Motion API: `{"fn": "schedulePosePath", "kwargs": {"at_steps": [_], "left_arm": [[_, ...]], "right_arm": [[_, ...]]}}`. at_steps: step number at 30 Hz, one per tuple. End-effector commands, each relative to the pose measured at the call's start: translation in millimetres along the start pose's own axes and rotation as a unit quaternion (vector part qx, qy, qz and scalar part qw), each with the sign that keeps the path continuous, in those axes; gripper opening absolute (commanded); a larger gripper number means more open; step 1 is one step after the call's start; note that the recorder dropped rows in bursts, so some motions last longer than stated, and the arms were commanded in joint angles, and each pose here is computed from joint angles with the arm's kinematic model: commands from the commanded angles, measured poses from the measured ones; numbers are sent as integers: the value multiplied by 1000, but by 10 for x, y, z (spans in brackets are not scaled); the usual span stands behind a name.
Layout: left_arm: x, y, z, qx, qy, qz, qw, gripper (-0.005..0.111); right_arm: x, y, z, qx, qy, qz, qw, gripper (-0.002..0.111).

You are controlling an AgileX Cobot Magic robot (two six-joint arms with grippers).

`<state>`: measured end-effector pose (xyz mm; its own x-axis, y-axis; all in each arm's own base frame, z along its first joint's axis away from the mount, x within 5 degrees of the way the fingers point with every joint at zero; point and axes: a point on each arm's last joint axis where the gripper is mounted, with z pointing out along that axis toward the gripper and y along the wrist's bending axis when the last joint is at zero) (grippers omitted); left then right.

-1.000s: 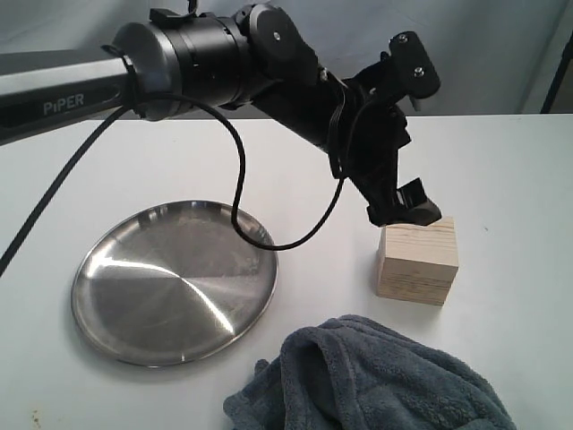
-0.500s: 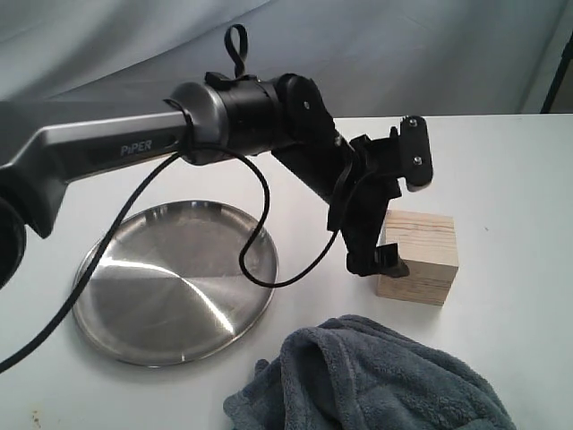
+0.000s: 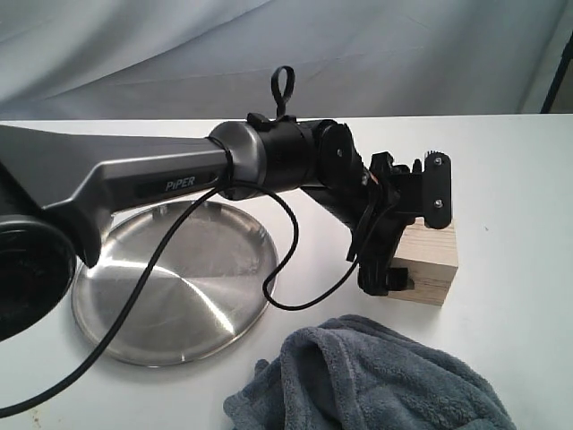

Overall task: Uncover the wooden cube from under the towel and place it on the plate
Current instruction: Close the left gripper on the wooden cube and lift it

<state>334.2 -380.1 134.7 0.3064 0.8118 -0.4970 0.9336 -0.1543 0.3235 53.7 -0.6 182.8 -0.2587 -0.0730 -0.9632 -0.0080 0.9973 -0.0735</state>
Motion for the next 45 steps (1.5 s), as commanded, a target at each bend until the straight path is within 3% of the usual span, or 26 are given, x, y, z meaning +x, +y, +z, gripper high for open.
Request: {"fn": "schedulePosePath", "kwargs": {"at_steps": [1,5,19,30,34,39,43,45], "left_arm": [[-9,61,47,-41,-7,3,999,104],[-20,110,42,-68,-13,0,998,104],[-46,110,41,-68,-29,-28,997,105],[-3,-108,69,49,-8,-32,998,105],[-31,-169,60,84,-20,-57,995,101],[-79,-144,42,74,-41,-79,993,97],[-88,-20,51,6,-51,-83,995,96],[-88,-17,51,5,-52,-82,995,96]], "right_arm": [[6,0,0,0,-3,-3,1000,0],[6,0,0,0,-3,-3,1000,0],[6,0,0,0,-3,-3,1000,0],[6,0,0,0,-3,-3,1000,0],[6,0,0,0,-3,-3,1000,0],[6,0,0,0,-3,-3,1000,0],[6,0,0,0,-3,-3,1000,0],[6,0,0,0,-3,-3,1000,0]]}}
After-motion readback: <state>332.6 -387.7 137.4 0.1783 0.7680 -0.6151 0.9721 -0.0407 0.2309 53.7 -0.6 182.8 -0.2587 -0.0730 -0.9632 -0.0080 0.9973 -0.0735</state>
